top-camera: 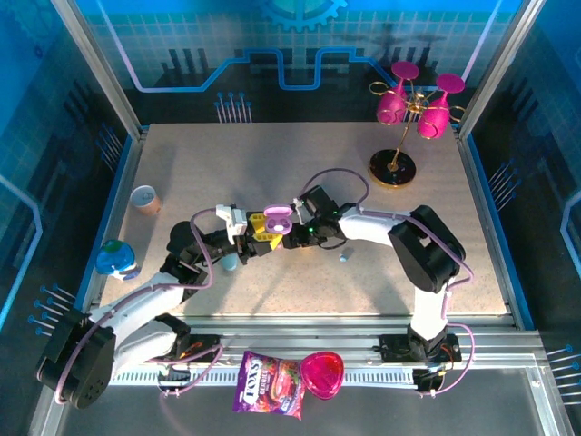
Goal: Insert wireless bluetooth earbuds into charging case
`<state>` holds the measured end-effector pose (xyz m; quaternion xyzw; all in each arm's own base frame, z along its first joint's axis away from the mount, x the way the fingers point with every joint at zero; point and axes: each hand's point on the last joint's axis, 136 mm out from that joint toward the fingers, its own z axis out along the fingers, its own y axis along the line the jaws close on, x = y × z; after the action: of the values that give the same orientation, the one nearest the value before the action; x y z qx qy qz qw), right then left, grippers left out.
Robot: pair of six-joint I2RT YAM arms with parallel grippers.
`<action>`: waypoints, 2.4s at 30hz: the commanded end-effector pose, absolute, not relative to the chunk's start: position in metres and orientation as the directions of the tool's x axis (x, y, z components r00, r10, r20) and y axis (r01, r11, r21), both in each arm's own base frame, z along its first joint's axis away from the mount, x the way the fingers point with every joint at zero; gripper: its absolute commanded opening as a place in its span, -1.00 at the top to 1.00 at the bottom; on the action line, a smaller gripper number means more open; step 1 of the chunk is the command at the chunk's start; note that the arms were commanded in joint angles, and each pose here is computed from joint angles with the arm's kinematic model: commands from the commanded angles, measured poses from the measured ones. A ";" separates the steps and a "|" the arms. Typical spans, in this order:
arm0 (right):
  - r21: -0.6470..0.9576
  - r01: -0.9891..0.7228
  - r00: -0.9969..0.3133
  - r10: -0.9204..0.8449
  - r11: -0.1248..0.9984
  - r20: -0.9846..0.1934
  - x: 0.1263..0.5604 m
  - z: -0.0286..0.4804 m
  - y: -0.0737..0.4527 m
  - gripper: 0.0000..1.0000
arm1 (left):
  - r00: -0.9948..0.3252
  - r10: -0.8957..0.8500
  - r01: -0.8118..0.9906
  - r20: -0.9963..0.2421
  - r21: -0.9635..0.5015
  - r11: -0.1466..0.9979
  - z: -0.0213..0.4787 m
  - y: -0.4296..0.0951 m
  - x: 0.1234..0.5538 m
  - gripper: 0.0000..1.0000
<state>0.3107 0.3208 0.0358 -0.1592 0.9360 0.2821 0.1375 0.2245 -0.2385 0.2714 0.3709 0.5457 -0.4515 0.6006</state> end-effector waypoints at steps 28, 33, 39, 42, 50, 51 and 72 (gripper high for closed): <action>-0.019 -0.593 -0.765 -0.571 0.805 -0.299 0.316 0.032 0.314 0.24 | 0.095 -0.135 0.931 -0.986 0.041 0.362 0.287 -0.227 0.214 0.34; -0.121 -0.610 -0.735 -0.616 0.783 -0.283 0.317 0.035 0.314 0.26 | 0.095 -0.135 0.932 -0.986 0.041 0.360 0.287 -0.227 0.213 0.34; -0.147 -0.623 -0.723 -0.637 0.768 -0.269 0.316 0.033 0.318 0.34 | 0.096 -0.136 0.932 -0.986 0.041 0.359 0.287 -0.227 0.212 0.34; -0.160 -0.630 -0.716 -0.648 0.760 -0.259 0.316 0.030 0.320 0.35 | 0.099 -0.135 0.931 -0.986 0.044 0.362 0.287 -0.227 0.212 0.34; -0.178 -0.642 -0.705 -0.665 0.746 -0.246 0.318 0.028 0.325 0.40 | 0.098 -0.129 0.929 -0.987 0.044 0.368 0.285 -0.226 0.213 0.33; -0.182 -0.643 -0.703 -0.667 0.744 -0.244 0.318 0.027 0.325 0.40 | 0.099 -0.129 0.929 -0.987 0.045 0.368 0.285 -0.226 0.213 0.33; -0.155 -0.653 -0.704 -0.670 0.741 -0.235 0.319 0.024 0.325 0.59 | 0.094 -0.127 0.929 -0.987 0.041 0.368 0.284 -0.228 0.216 0.33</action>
<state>0.3220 0.3247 0.0224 -0.3538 0.9229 -0.0351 0.1477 0.2136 -0.2298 0.2847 0.3773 0.5323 -0.4278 0.6255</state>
